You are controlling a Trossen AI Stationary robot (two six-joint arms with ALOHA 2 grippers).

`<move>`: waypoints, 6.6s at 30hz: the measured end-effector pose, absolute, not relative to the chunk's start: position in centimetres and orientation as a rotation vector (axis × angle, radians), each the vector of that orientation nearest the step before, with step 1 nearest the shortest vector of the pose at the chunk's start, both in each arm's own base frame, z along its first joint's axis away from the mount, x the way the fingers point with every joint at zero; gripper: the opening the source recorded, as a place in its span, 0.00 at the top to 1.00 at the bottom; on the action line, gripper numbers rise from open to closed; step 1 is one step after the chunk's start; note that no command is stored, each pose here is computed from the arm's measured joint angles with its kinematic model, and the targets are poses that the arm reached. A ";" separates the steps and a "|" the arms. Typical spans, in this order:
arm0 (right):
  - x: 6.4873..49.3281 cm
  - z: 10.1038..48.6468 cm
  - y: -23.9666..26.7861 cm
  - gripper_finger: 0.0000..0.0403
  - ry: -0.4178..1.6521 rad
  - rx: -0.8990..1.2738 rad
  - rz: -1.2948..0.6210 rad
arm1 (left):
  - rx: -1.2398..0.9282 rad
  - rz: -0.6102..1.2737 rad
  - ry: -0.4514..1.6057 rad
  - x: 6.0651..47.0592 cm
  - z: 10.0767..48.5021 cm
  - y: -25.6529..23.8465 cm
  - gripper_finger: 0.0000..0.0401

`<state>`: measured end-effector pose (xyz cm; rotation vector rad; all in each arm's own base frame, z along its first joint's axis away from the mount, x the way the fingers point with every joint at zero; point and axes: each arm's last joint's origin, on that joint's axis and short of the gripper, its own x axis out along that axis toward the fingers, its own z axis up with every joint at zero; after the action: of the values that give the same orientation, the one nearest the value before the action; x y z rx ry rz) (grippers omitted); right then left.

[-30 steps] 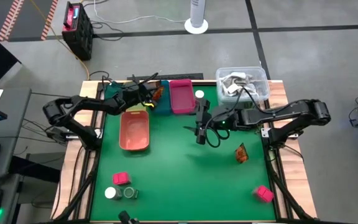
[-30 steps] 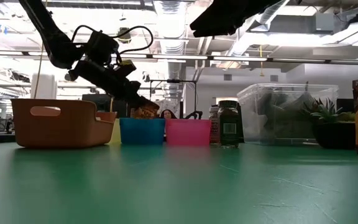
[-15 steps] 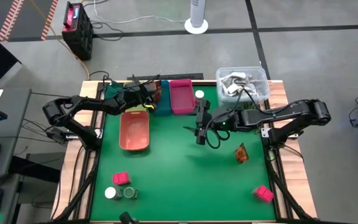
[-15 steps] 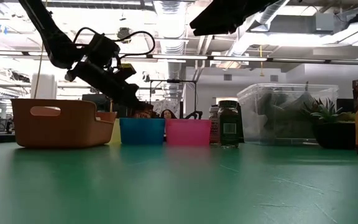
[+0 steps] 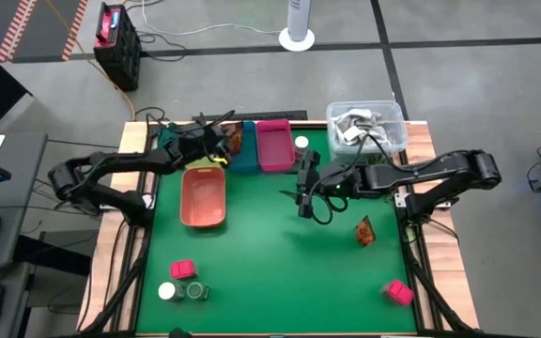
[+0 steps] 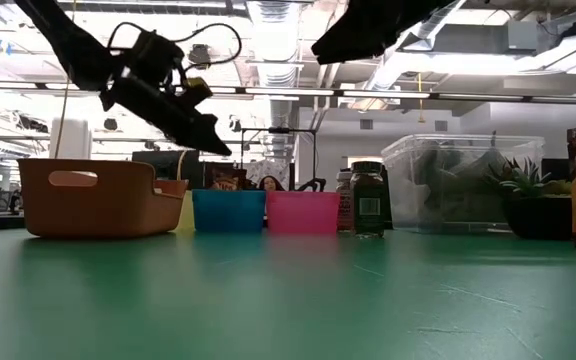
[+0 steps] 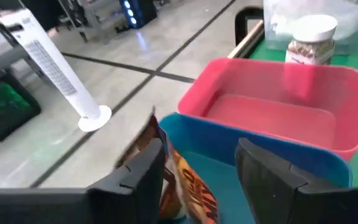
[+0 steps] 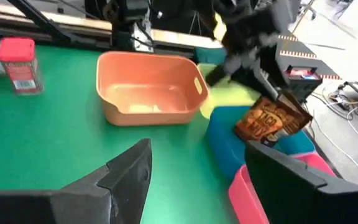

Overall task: Sort spices by type
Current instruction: Put the top orange spice bag into the blue bin, then put the orange spice bag into the blue bin

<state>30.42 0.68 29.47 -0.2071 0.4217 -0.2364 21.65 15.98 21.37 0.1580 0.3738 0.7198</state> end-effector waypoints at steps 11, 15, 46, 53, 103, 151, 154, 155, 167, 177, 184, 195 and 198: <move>25.4 30.0 0.4 0.29 0.705 -0.009 -0.309 | 0.223 0.564 0.274 22.1 24.6 11.0 0.54; 23.5 29.3 1.3 0.29 0.869 0.069 -0.339 | 0.219 0.514 0.288 22.7 24.4 9.4 0.54; 16.1 25.3 8.7 0.29 1.402 0.643 -0.727 | 0.197 0.405 0.333 23.8 25.5 7.3 0.54; 16.1 24.3 8.8 0.40 1.409 0.632 -0.719 | 0.176 0.308 0.340 24.1 25.3 6.2 0.54; 23.8 25.8 3.4 0.95 0.865 0.166 -0.320 | 0.148 -0.040 0.269 39.0 25.5 3.1 0.54; 25.5 27.3 2.2 0.78 0.669 0.109 -0.286 | 0.201 -0.051 0.207 40.2 25.1 3.1 1.00; 25.5 27.3 2.2 0.70 0.666 0.110 -0.286 | 0.201 -0.051 0.206 40.2 25.1 3.1 1.00; 25.5 27.3 2.2 0.67 0.666 0.110 -0.286 | 0.201 -0.051 0.206 40.2 25.1 3.1 1.00; 24.8 27.3 2.0 0.45 0.701 0.081 -0.335 | 0.187 -0.014 0.284 39.1 24.2 4.8 1.00; 24.7 27.2 1.9 0.45 0.710 0.065 -0.361 | 0.201 0.123 0.289 34.6 23.9 5.4 1.00; 24.9 27.4 1.9 0.45 0.678 0.073 -0.362 | 0.208 0.332 0.234 30.4 24.8 6.4 1.00; 25.2 27.9 1.9 0.45 0.615 0.074 -0.374 | 0.186 0.671 0.151 27.0 22.8 9.1 1.00; 25.3 28.0 2.0 0.45 0.604 0.074 -0.368 | 0.181 0.721 0.124 27.0 21.9 10.1 1.00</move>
<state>25.31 2.04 27.97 0.0739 0.6040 -0.3682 26.96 10.08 21.94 0.1808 0.1236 0.7211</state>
